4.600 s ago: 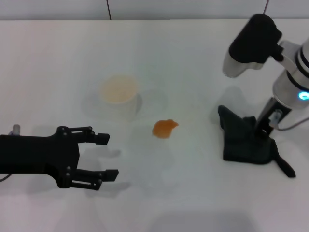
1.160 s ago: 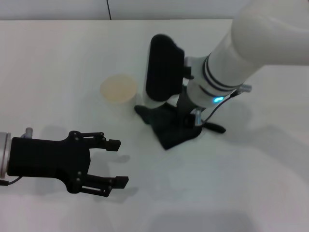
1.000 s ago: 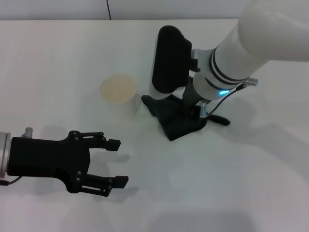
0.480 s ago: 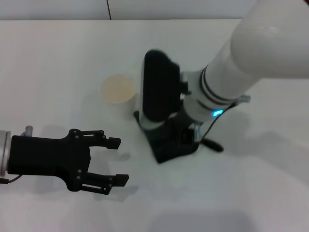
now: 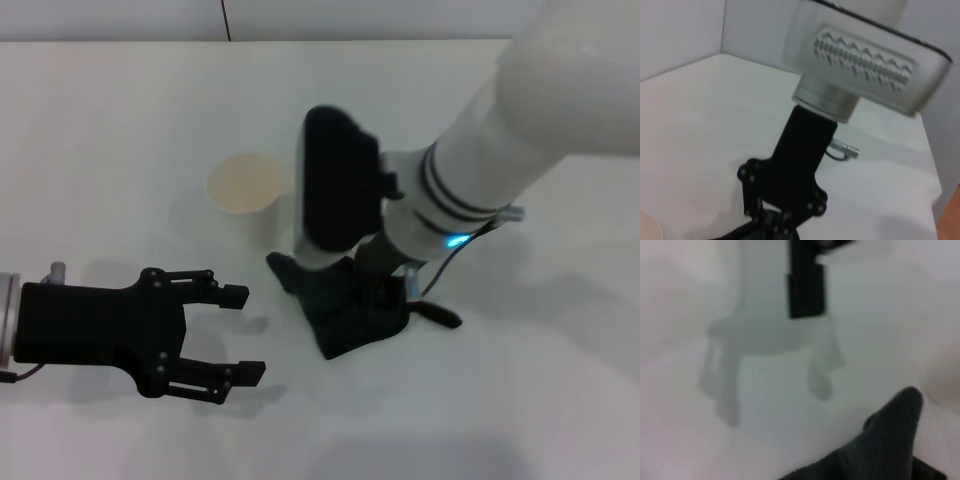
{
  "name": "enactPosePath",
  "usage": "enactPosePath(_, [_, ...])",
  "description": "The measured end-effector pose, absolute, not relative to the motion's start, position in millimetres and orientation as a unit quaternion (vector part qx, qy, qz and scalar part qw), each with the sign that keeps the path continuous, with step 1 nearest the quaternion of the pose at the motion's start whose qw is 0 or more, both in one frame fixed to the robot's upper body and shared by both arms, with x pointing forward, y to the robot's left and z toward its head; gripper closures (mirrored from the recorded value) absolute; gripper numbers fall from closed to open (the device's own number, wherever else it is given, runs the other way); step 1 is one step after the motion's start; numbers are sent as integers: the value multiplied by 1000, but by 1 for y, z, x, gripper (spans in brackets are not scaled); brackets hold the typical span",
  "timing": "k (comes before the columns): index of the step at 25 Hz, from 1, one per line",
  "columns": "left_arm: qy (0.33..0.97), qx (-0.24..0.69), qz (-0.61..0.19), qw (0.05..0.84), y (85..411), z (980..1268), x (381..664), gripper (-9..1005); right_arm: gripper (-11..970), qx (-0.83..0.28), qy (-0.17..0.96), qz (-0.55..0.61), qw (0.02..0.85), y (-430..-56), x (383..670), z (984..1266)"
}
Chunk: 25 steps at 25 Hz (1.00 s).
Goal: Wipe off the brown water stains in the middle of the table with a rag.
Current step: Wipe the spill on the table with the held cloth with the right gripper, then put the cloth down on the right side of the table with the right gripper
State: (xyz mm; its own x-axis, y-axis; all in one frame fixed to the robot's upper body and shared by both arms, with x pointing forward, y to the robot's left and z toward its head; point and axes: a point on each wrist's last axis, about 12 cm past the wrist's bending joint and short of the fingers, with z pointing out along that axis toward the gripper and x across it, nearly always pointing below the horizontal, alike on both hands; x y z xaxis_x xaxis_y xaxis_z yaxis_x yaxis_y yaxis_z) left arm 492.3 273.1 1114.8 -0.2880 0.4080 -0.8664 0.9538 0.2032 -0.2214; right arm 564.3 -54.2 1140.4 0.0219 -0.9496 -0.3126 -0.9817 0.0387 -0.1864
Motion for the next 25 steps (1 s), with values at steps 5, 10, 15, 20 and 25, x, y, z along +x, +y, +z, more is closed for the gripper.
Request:
enactPosePath(5, [700,485,-392,347,275,1112,492,127,889,-667,719,51,187,-82,573,1152])
enactPosePath(10, [698,481,-391,358,277,1113,492,127,888,-639,747,38,181,-114,579,1159])
enactPosePath(15, [704,464,-382,378,288,1112,489,127,888,-620,764,39,178,-144,582,1164])
enactPosePath(20, [705,458,-382,383,291,1112,489,127,888,-617,768,53,163,-176,580,1163])
enactPosePath(25, [707,454,-385,382,291,1111,488,127,888,-601,779,69,165,-200,579,1165])
